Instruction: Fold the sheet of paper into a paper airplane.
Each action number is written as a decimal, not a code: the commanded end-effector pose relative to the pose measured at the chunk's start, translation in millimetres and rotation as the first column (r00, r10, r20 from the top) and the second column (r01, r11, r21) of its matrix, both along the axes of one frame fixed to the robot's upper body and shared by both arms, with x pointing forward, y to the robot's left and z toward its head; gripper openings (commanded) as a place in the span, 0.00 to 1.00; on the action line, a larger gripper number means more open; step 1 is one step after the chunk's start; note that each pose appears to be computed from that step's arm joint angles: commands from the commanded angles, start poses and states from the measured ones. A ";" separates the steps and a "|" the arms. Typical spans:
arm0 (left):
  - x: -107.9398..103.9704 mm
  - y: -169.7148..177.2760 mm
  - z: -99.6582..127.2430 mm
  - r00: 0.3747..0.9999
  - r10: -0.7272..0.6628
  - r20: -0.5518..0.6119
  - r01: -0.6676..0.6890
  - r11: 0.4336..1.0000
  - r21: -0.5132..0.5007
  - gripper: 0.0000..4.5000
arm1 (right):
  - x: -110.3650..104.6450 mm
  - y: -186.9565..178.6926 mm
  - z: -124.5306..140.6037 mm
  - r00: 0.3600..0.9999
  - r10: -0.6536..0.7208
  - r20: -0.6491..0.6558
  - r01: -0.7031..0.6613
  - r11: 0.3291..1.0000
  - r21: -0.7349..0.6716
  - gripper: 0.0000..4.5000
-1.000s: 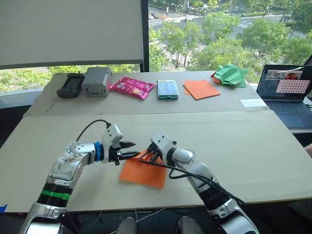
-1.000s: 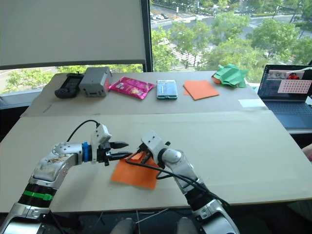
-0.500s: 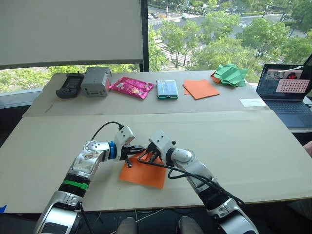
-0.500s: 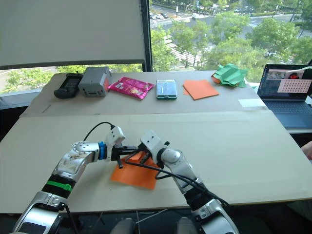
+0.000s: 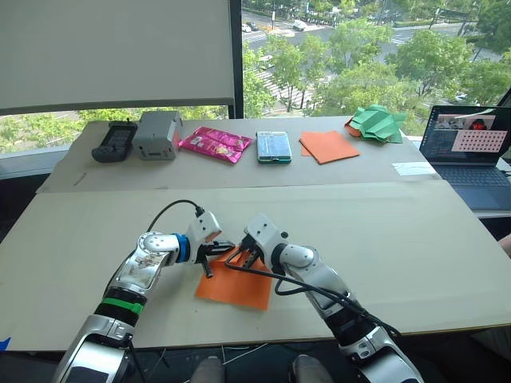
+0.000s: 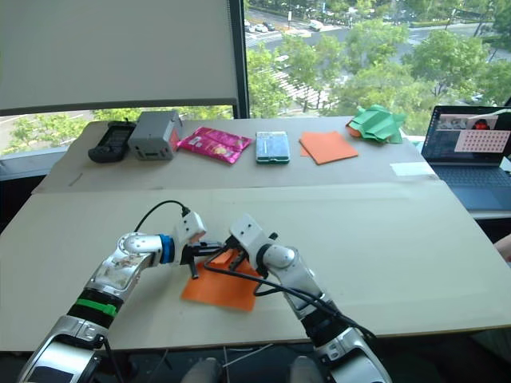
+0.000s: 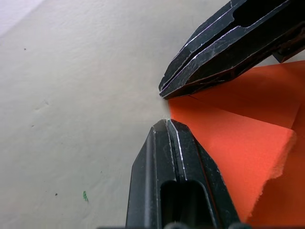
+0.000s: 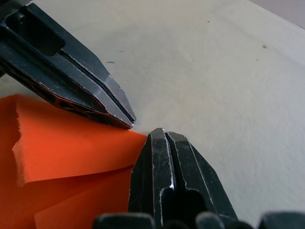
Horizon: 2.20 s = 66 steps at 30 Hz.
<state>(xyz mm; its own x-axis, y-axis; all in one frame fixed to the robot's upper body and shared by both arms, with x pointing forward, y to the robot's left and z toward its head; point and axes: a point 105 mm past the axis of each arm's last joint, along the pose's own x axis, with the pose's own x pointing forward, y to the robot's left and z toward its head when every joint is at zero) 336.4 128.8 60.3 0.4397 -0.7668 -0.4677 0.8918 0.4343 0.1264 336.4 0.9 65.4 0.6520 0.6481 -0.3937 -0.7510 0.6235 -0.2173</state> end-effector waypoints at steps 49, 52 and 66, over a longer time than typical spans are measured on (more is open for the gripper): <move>-9.3 -0.2 10.7 0.999 0.026 -0.030 -0.028 0.998 -0.056 0.01 | -8.5 13.0 -7.9 0.999 0.041 -0.035 -0.042 0.999 -0.018 0.00; -11.5 1.6 -2.2 0.999 0.014 -0.039 -0.014 1.000 -0.002 0.01 | -8.5 12.3 -7.8 0.999 0.036 -0.035 -0.037 0.999 -0.017 0.00; -46.3 25.4 -35.7 0.987 0.027 -0.161 -0.022 0.999 0.034 0.01 | -10.1 13.5 -7.6 0.999 0.034 -0.039 -0.035 0.999 -0.013 0.00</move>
<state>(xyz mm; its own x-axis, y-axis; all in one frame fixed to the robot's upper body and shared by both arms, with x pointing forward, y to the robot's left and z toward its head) 304.0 143.1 51.0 0.4160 -0.7741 -0.4772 0.8969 0.4357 0.0751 330.6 14.5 65.5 0.6274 0.6703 -0.3962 -0.7727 0.5989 -0.2104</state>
